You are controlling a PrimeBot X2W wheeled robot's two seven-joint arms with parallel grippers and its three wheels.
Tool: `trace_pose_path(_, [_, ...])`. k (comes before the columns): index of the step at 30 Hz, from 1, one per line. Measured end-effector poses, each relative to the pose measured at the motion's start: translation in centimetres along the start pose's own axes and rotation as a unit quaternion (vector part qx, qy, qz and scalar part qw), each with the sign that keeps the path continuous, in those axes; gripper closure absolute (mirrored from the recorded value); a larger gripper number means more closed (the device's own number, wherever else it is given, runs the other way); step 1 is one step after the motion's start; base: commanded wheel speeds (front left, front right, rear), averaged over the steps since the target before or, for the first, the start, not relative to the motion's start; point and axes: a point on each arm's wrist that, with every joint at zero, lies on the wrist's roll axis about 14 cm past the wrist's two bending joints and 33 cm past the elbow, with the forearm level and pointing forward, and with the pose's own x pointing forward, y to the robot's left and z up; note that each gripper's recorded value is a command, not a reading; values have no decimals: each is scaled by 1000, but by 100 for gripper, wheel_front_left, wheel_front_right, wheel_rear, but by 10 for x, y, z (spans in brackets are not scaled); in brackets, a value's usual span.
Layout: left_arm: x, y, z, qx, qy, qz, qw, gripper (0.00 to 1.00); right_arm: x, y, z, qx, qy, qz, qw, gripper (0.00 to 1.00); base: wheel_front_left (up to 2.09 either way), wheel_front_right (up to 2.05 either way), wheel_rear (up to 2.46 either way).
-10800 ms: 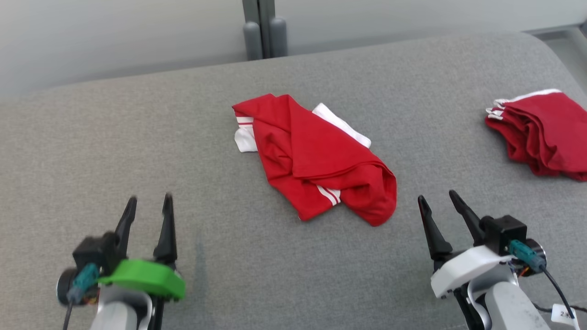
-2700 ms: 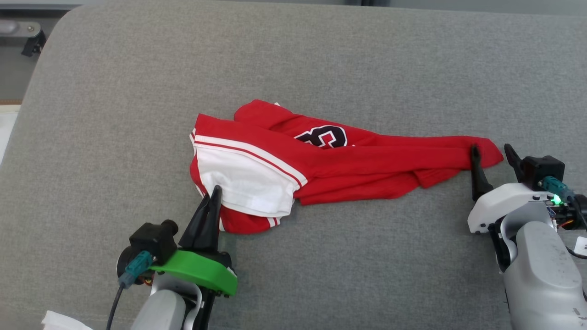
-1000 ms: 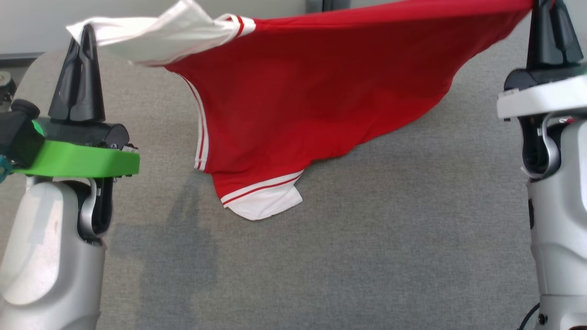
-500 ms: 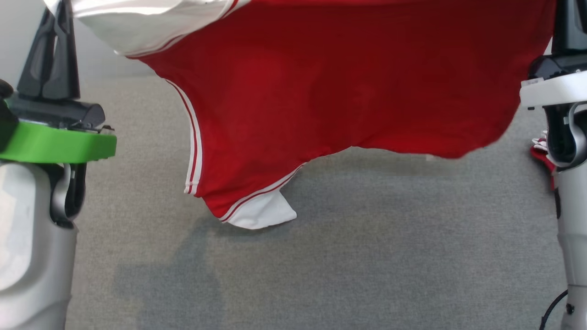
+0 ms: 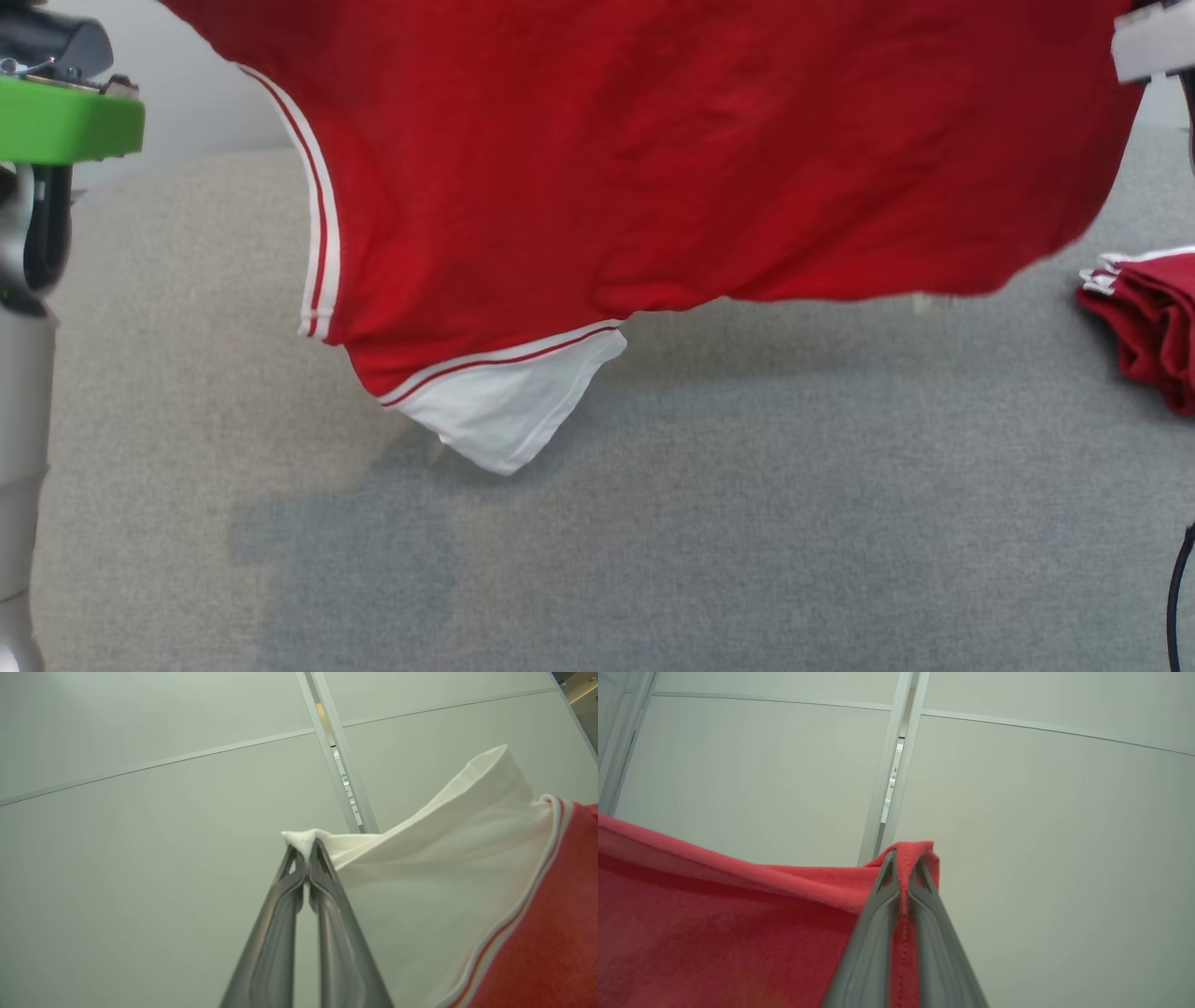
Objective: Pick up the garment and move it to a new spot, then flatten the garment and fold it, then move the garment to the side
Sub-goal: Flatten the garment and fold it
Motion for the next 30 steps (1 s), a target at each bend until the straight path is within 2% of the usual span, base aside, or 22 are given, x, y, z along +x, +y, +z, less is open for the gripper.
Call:
trace_pose_path(8, [30, -2, -70, 14, 51, -26, 998, 100, 38, 21, -64, -31, 46, 27, 998, 100, 0, 0, 0])
trace_pose_path(16, [64, 22, -112, 31, 41, 10, 999, 100, 69, -8, -114, -59, 29, -25, 998, 100, 0, 0, 0])
trace_pose_path(20, [76, 25, -123, 18, 18, 27, 999, 100, 79, -12, -131, -35, 9, -50, 998, 100, 0, 0, 0])
trace_pose_path(24, [63, 18, -151, 22, 33, 21, 999, 100, 61, -6, -182, -22, 54, -51, 997, 100, 0, 0, 0])
trace_pose_path(27, [26, 7, -189, -2, 89, 22, 996, 100, 32, -6, -217, -1, 99, -61, 993, 100, 0, 0, 0])
trace_pose_path(30, [-15, -5, -209, -34, 132, 35, 990, 100, -1, -5, -233, 16, 131, -68, 989, 100, 0, 0, 0])
